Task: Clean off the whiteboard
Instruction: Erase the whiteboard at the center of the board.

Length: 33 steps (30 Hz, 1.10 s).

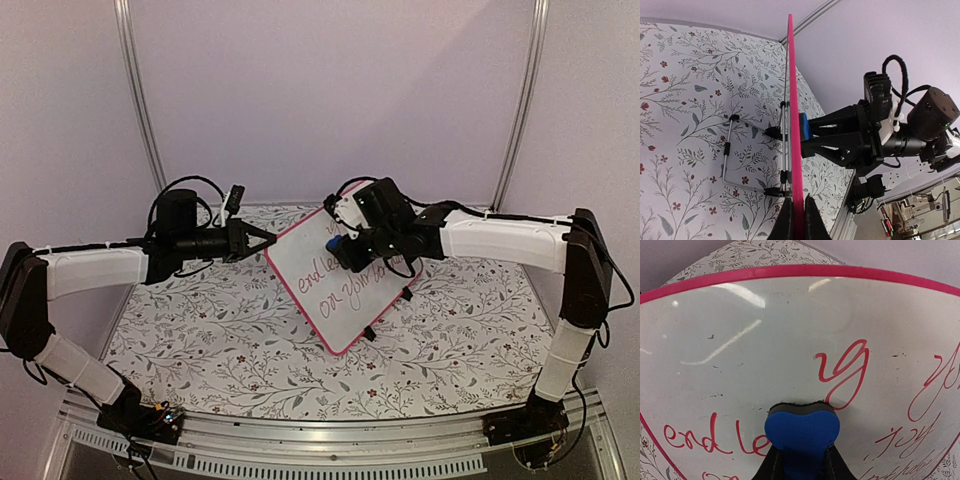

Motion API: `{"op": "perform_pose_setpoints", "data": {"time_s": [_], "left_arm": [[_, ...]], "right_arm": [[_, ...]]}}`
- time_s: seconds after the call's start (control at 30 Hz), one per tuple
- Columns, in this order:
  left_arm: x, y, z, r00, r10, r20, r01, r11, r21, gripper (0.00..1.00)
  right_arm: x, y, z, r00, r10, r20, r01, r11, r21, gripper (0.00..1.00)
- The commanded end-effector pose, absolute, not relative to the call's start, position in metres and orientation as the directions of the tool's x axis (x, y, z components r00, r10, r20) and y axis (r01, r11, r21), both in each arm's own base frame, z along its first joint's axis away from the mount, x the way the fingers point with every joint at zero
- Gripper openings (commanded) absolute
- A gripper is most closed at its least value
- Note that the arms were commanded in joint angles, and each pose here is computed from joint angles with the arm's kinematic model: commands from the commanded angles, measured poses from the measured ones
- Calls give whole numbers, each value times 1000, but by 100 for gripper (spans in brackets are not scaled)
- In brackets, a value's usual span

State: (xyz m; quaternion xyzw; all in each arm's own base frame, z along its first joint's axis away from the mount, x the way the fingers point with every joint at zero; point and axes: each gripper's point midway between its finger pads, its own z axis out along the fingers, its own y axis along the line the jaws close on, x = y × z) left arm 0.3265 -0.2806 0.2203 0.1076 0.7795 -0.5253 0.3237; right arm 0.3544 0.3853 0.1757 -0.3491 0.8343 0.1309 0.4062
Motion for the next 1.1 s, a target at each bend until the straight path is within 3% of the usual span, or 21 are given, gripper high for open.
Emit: {"op": "perform_pose_setpoints", "data": {"time_s": [0.0,0.57,1.07], "left_arm": [[305,-299,244,-728,-105,-678,620,323,-715,0],[304,-300,244,-729,-102,-677,621,319,-716,0],[304,-300,242,-731,-100,-675,619,320,-717,0]], "right_arm": [[373,382,184,-436,-459,-774,-658,750,-74,3],[406,396,213,-393,-436,-810,-657,749,-85,3],[388,382,183,-442,-461,-770,-666,743,-62,3]]}}
